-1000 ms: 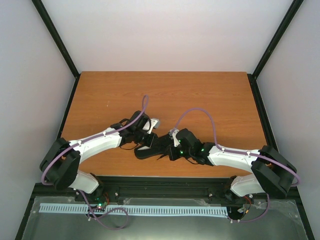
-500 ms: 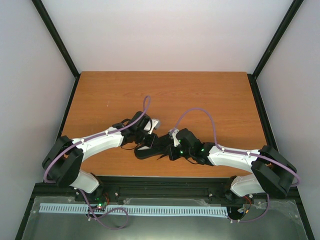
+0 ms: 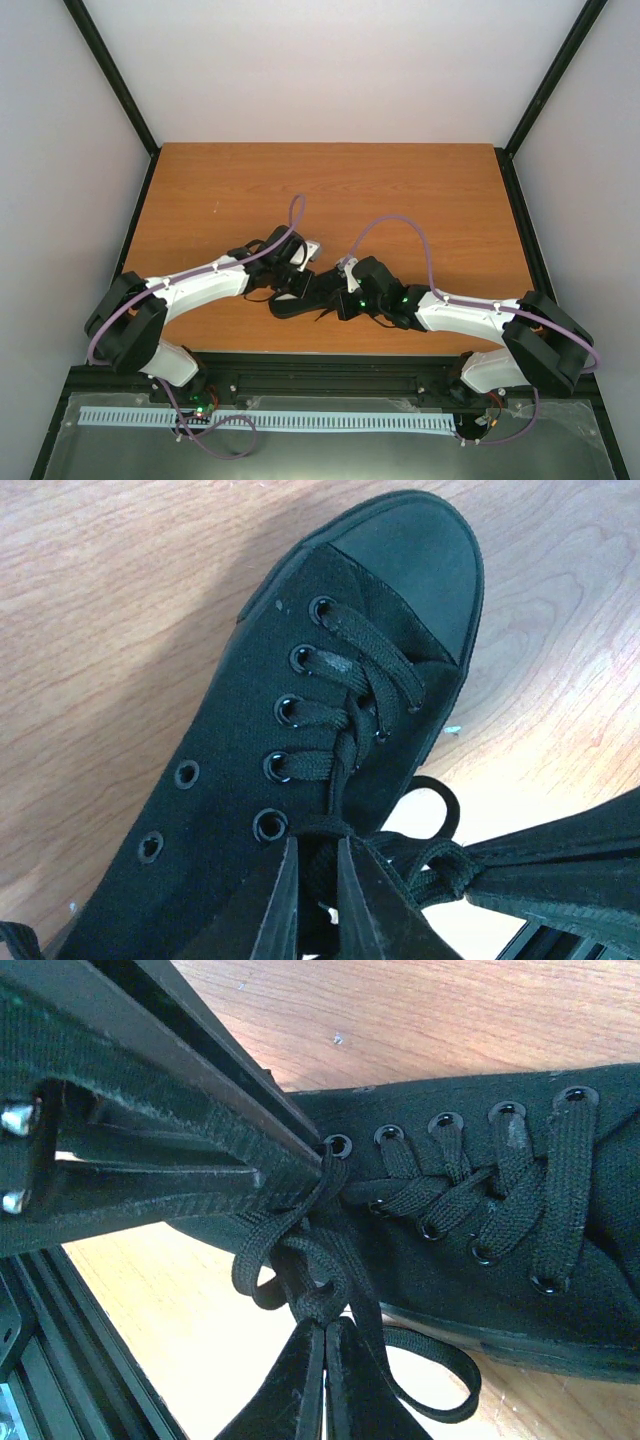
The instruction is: Tie the shoes
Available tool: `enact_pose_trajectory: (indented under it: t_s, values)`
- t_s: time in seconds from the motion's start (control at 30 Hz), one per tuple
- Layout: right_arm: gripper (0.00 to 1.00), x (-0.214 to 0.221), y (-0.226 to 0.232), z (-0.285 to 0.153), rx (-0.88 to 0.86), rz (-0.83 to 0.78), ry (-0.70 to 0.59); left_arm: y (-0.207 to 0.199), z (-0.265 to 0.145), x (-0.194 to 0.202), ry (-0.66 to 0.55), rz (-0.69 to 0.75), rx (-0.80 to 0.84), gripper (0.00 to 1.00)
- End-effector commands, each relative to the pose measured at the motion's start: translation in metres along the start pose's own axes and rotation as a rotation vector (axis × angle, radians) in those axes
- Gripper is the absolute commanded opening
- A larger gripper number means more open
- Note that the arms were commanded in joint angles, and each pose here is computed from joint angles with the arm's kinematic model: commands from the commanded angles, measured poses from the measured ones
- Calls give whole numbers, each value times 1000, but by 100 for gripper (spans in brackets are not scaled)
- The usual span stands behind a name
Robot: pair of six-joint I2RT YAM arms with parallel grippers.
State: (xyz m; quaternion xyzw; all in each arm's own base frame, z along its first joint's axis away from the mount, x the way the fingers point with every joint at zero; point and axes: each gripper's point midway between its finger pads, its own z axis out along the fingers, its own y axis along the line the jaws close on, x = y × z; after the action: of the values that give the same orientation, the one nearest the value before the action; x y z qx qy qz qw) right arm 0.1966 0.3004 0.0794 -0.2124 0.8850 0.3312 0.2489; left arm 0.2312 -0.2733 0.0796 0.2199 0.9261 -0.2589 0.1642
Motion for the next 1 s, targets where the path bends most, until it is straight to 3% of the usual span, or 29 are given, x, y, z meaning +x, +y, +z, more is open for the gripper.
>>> enact_pose_trajectory:
  t_s: [0.0, 0.27, 0.43, 0.67, 0.73, 0.97]
  values:
    - [3, -3, -1, 1, -8, 8, -10, -2, 1, 0, 25, 46, -45, 15]
    - [3, -2, -1, -1, -10, 7, -15, 3, 3, 5, 40, 65, -117, 18]
    - [3, -2, -1, -1, -13, 9, -17, 6, 12, 24, 112, 109, -202, 19]
    - [3, -2, -2, -1, -13, 14, -23, 18, 13, 35, 135, 103, -279, 7]
    - [3, -2, -2, -1, -13, 14, -24, 14, 12, 34, 122, 99, -257, 1]
    - [3, -3, -3, -2, -10, 16, -27, -25, -13, -1, -64, 46, -89, 1]
